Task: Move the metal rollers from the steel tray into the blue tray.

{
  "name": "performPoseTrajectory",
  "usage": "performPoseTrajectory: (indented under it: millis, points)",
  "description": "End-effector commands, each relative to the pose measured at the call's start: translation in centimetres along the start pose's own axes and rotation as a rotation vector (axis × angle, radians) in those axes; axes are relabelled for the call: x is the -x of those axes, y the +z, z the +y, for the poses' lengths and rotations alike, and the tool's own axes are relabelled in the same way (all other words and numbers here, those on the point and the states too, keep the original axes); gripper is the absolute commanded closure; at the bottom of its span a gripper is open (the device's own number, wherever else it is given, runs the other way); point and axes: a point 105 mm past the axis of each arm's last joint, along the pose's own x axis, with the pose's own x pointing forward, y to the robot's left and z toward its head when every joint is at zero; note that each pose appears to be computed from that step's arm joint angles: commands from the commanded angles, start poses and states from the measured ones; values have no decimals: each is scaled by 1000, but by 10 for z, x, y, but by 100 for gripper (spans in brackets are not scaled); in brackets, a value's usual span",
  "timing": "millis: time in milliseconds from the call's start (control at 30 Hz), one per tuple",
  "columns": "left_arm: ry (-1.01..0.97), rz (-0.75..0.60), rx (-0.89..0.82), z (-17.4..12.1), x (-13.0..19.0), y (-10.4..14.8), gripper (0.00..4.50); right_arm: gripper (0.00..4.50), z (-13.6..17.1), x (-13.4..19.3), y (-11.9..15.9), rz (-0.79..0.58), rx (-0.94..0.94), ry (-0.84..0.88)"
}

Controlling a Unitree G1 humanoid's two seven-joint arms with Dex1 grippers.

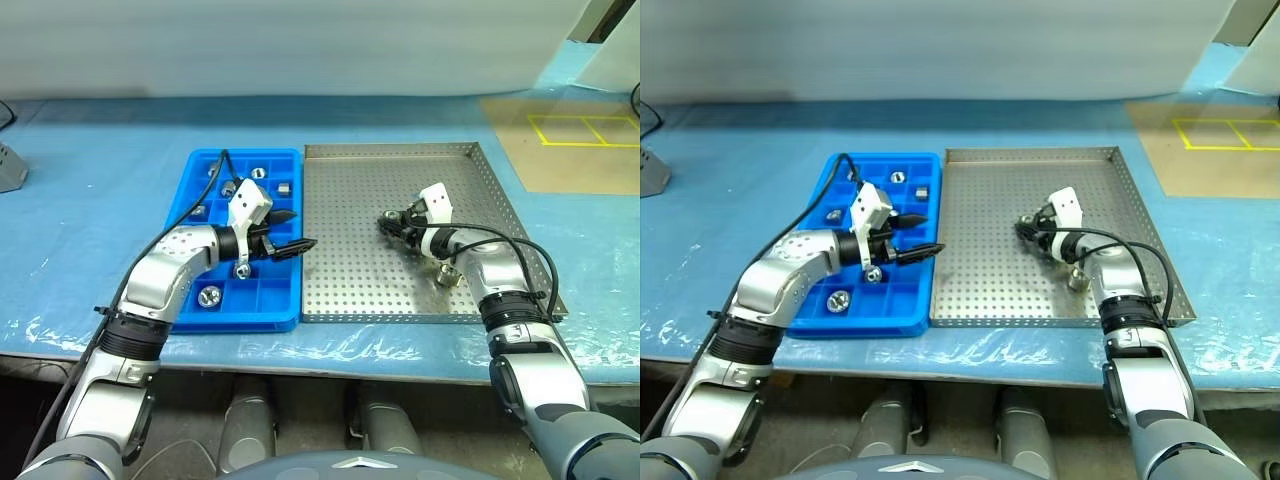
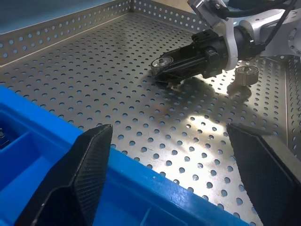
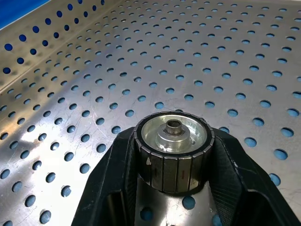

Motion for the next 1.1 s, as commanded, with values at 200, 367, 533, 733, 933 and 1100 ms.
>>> performPoseTrajectory:
  millis: [200, 367, 533, 733, 933, 1100]
  points:
    - [95, -65, -58, 16, 38, 30, 42, 284, 47, -8, 64, -147, 102, 194]
    - [160, -32, -78, 25, 62, 31, 42, 284, 98, -17, 82, -187, 125, 387]
    - [243, 2, -90, 28, 89, 27, 42, 284, 145, -27, 91, -209, 142, 558]
    - [304, 13, -59, 16, 103, 19, 42, 284, 164, -34, 89, -192, 143, 644]
    - [311, 8, -41, 4, 100, 15, 42, 284, 152, -47, 72, -142, 136, 588]
    - [314, 11, -32, 3, 100, 15, 42, 93, 154, -46, 69, -129, 124, 610]
